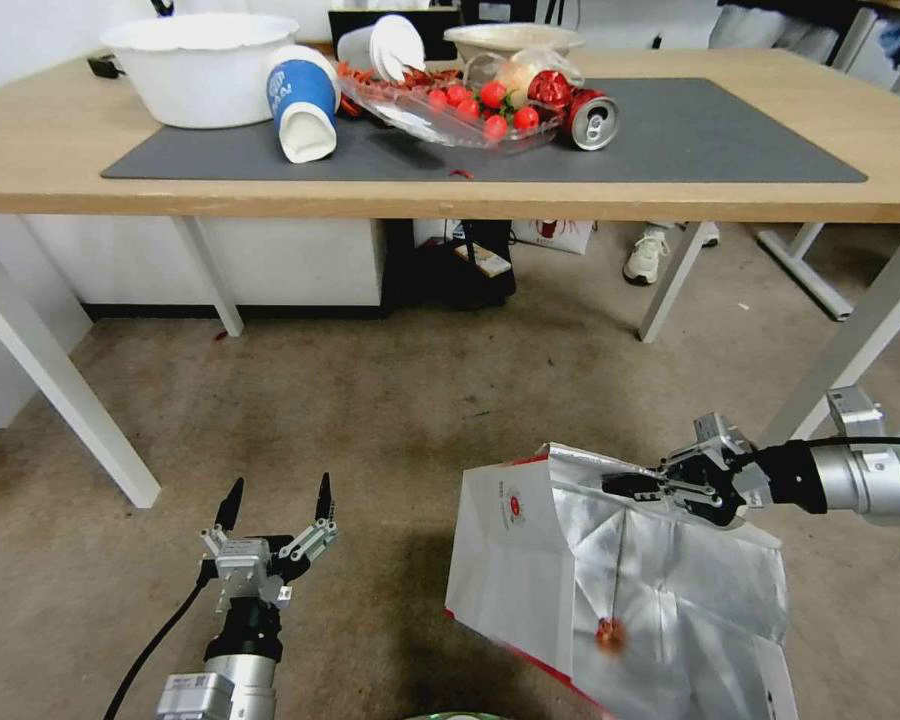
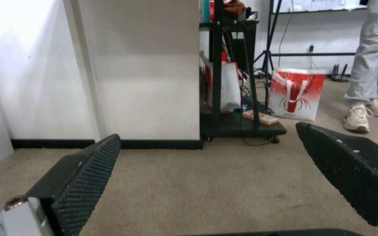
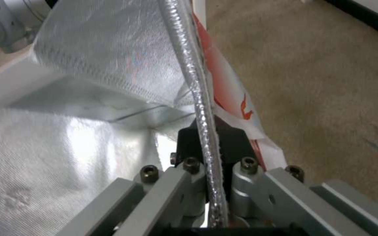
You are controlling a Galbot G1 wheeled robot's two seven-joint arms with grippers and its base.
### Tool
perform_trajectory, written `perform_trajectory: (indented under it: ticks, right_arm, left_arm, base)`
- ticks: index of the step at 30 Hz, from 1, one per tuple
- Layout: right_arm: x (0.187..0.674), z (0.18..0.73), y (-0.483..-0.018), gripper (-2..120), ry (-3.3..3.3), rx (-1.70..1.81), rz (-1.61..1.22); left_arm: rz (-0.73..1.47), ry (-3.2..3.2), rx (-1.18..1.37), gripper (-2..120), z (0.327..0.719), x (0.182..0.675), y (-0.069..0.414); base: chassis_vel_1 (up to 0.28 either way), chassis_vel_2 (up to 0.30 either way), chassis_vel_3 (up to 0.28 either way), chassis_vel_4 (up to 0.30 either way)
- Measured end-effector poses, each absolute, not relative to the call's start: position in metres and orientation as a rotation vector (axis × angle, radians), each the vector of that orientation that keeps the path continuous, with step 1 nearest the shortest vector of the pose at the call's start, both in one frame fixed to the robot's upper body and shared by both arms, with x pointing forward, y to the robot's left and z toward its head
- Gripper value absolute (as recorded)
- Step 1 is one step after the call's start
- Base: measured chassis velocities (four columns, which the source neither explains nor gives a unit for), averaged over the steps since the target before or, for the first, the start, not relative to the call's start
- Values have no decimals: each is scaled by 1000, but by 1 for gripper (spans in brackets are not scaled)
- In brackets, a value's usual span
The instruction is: Pick up the food delivery bag from the floor and place it on the table.
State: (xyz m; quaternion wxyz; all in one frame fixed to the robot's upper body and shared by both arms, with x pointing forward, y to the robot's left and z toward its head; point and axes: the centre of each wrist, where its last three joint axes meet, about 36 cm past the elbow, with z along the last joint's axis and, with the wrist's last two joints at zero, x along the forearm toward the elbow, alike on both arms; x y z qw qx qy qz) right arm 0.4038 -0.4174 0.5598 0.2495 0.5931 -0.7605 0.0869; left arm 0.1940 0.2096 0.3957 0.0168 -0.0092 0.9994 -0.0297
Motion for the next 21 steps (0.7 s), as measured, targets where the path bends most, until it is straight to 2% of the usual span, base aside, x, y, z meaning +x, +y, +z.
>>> perform_trajectory:
  ticks: [21]
  right_arm:
    - [403, 558, -417, 0, -2053, 1629, 230]
  left_arm:
    - [-123, 3084, 0, 100, 395, 196, 207]
  base:
    - [0, 0, 0, 0]
